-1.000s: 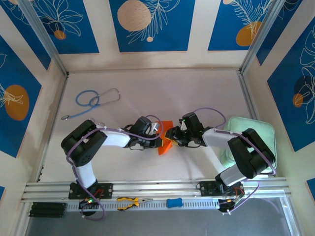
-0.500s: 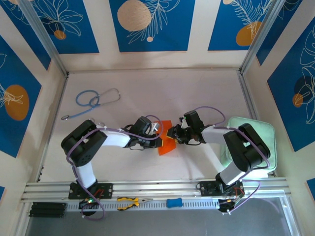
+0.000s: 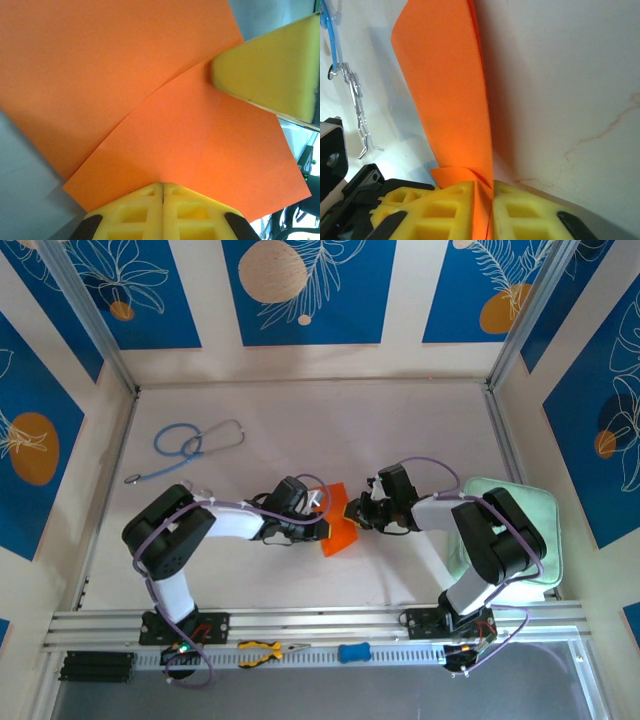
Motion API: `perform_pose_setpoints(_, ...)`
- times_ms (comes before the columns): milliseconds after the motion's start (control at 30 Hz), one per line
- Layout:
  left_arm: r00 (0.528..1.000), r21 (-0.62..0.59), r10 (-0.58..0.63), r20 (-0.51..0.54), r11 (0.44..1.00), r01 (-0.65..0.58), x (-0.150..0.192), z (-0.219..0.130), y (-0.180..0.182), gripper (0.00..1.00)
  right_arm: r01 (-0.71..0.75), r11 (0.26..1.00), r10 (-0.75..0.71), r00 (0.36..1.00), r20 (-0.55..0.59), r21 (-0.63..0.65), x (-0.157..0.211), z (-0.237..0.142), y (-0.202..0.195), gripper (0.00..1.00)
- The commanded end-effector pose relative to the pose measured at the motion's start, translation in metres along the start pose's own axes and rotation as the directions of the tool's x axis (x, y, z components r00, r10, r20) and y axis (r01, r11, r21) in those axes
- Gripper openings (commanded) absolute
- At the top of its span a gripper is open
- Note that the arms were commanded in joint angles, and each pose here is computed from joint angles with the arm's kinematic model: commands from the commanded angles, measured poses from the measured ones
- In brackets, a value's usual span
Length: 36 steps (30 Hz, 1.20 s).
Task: Fold a paper plane with a square sheet of paper (pick it up from the middle)
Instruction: Turn over the paper at the center of the table.
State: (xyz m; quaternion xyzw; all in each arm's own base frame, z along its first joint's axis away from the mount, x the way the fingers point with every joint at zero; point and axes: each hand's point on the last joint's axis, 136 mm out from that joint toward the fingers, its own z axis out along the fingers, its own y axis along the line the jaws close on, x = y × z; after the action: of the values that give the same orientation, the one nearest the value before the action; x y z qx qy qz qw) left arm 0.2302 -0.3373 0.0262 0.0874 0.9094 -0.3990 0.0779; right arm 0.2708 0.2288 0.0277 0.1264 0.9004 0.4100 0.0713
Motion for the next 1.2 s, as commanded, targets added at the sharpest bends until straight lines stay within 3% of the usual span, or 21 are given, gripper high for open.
perform_pose_setpoints(0,1.000,0.029,0.007,0.023,1.000,-0.007,-0.009,-0.011,-0.014,0.06,0.011,1.000,-0.011,0.999,-0.031,-0.021,0.006,0.001,-0.002,0.13)
perform_pose_setpoints(233,0.996,0.025,0.048,0.080,0.998,-0.050,-0.018,-0.029,-0.026,0.14,0.056,0.997,-0.057,0.998,-0.014,-0.054,0.005,-0.007,0.010,0.10)
perform_pose_setpoints(567,0.967,-0.067,0.124,0.221,0.991,-0.112,-0.029,-0.069,-0.029,0.25,0.135,0.990,-0.137,0.990,0.046,0.037,0.003,-0.033,0.015,0.08)
perform_pose_setpoints(1167,0.906,-0.177,0.164,0.391,0.979,-0.101,-0.038,-0.115,-0.018,0.32,0.283,0.931,-0.314,0.943,0.112,0.230,0.001,-0.067,0.029,0.08)
